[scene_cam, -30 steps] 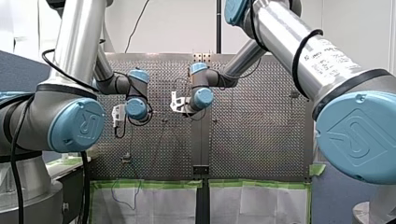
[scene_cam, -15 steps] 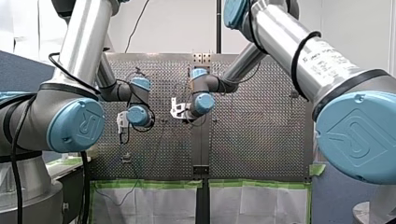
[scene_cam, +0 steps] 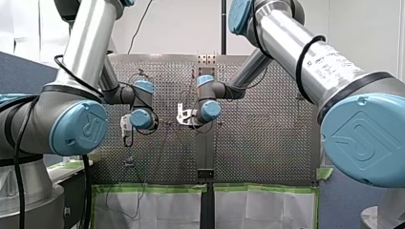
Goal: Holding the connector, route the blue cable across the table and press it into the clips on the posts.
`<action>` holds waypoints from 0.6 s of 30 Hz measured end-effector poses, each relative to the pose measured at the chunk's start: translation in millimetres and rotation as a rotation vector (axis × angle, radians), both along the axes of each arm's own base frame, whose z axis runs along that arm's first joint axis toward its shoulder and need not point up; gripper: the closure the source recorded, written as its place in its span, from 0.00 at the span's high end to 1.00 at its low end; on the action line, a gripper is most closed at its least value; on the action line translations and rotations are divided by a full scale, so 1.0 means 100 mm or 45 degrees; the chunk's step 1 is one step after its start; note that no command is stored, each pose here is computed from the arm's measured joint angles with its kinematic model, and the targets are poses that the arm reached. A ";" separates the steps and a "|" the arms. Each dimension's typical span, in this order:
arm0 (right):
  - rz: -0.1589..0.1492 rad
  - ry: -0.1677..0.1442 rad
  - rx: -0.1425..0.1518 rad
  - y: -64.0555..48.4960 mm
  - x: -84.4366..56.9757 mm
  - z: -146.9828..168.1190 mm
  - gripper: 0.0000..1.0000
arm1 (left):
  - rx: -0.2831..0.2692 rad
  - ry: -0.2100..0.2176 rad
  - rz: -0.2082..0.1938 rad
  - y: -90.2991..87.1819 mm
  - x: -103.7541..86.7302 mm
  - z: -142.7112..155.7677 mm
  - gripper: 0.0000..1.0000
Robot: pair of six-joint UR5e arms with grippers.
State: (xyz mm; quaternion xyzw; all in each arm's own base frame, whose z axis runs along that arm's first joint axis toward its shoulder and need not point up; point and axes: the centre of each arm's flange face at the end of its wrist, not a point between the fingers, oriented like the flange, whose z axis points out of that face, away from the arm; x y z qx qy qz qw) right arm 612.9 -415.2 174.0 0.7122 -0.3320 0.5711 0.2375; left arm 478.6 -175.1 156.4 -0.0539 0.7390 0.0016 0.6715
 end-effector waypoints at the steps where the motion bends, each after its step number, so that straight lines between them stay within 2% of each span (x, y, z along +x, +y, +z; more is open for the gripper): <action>1: -0.001 -0.005 -0.004 -0.01 0.00 0.00 0.00 | -0.002 -0.001 0.001 0.00 0.03 -0.01 0.00; 5: 0.000 -0.033 -0.015 -0.07 -0.01 0.02 0.00 | -0.017 -0.016 0.009 0.02 0.19 -0.06 0.00; 11: -0.010 -0.057 -0.023 -0.17 -0.05 0.02 0.00 | -0.021 -0.005 0.008 0.03 0.38 -0.15 0.00; 18: -0.026 -0.073 -0.023 -0.30 -0.13 0.03 0.00 | -0.027 -0.032 -0.008 0.05 0.59 -0.06 0.00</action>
